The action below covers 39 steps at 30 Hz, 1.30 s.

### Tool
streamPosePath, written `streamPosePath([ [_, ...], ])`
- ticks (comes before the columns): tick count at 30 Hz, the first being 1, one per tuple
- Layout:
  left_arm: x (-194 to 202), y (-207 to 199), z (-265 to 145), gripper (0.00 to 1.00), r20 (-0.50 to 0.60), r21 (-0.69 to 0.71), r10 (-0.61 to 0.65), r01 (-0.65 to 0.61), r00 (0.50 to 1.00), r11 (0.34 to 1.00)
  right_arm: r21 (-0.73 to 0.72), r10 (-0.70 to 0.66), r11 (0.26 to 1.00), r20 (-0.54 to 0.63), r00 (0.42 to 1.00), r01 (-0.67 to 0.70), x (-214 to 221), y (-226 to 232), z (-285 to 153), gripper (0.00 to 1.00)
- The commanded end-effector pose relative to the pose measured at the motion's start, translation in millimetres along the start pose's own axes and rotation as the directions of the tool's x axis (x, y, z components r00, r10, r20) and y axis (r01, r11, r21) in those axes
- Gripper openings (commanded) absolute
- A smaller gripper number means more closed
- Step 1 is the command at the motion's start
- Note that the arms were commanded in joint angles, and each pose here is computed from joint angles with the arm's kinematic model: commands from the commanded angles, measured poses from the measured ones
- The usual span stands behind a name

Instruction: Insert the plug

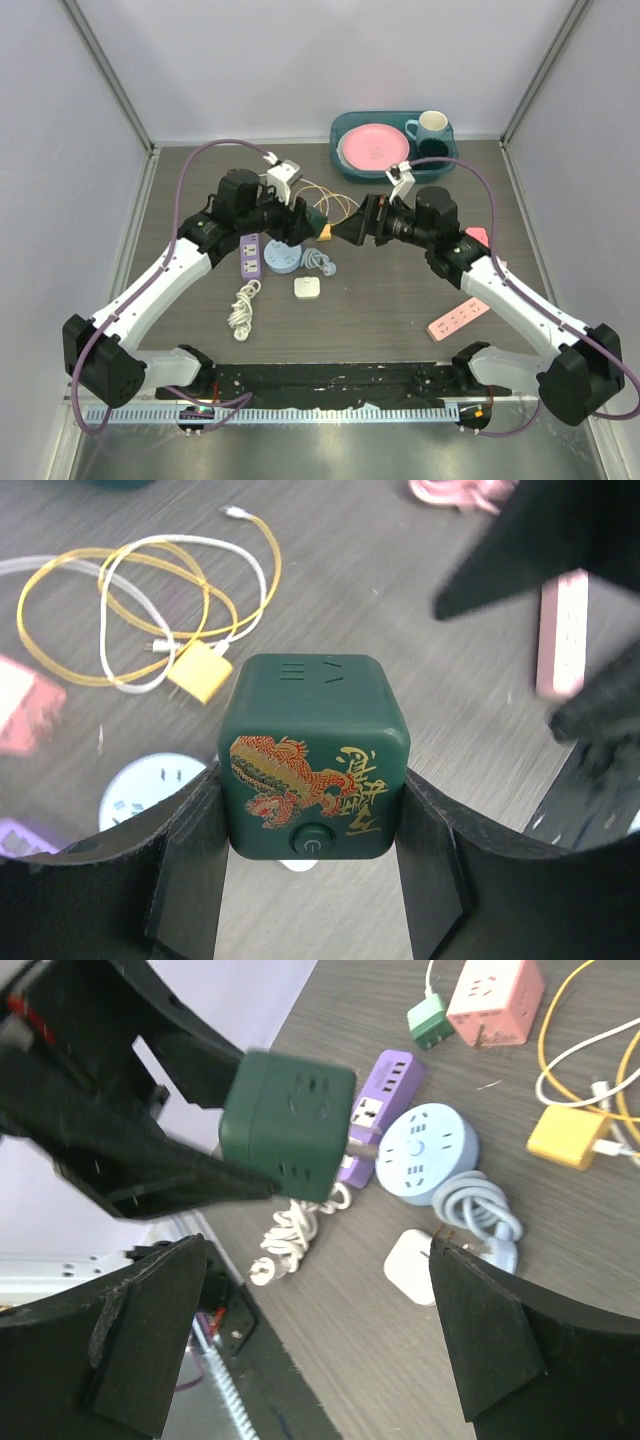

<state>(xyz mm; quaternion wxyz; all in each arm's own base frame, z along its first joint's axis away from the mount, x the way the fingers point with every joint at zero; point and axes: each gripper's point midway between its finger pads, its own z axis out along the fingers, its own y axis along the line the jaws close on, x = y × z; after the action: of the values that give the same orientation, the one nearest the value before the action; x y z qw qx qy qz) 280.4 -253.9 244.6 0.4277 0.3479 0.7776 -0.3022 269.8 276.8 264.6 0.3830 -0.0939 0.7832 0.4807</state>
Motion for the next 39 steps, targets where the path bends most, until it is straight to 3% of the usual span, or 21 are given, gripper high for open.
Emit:
streamPosePath([
  [1,-43,35,-9,0.0,0.256,-0.231,-0.422,0.479,0.87,0.847,-0.032,-0.24,0.966,0.245,0.939,0.255,-34,15,-14,0.99],
  [3,-37,44,-16,0.0,0.299,-0.291,-0.546,0.62,0.782,0.729,-0.009,-0.346,0.934,0.242,0.907,0.358,-28,7,-13,0.99],
  [6,-31,52,-25,0.0,0.343,-0.347,-0.624,0.712,0.702,0.61,-0.004,-0.515,0.85,0.212,0.831,0.527,-18,1,-6,0.99],
  [7,-33,51,-27,0.0,0.376,-0.332,-0.667,0.765,0.644,0.552,-0.017,-0.551,0.824,0.207,0.808,0.566,-15,2,-4,0.99],
  [12,-39,50,-36,0.0,0.439,-0.302,-0.738,0.858,0.512,0.416,-0.045,-0.682,0.705,0.234,0.693,0.708,-19,11,8,0.99],
  [14,-40,50,-37,0.0,0.463,-0.278,-0.766,0.893,0.446,0.353,-0.044,-0.684,0.702,0.238,0.69,0.711,-20,11,17,0.99],
  [18,-40,46,-36,0.0,0.485,-0.222,-0.812,0.944,0.325,0.245,-0.013,-0.736,0.641,0.274,0.619,0.767,-19,21,35,1.0],
  [21,-43,42,-34,0.0,0.479,-0.198,-0.83,0.957,0.285,0.214,0.081,-0.798,0.577,0.266,0.541,0.813,-16,22,48,1.0],
  [26,-46,37,-35,0.0,0.468,-0.195,-0.841,0.96,0.27,0.2,0.206,-0.858,0.49,0.284,0.427,0.847,-17,25,59,1.0],
  [31,-50,31,-37,0.0,0.467,-0.167,-0.853,0.97,0.235,0.176,0.249,-0.884,0.439,0.293,0.365,0.863,-14,25,72,1.0],
  [34,-53,29,-37,0.0,0.466,-0.16,-0.855,0.972,0.228,0.172,0.285,-0.911,0.387,0.267,0.315,0.877,-13,25,81,1.0],
  [39,-54,23,-36,0.0,0.456,-0.157,-0.861,0.973,0.224,0.17,0.357,-0.919,0.365,0.285,0.271,0.86,-20,24,86,1.0],
])
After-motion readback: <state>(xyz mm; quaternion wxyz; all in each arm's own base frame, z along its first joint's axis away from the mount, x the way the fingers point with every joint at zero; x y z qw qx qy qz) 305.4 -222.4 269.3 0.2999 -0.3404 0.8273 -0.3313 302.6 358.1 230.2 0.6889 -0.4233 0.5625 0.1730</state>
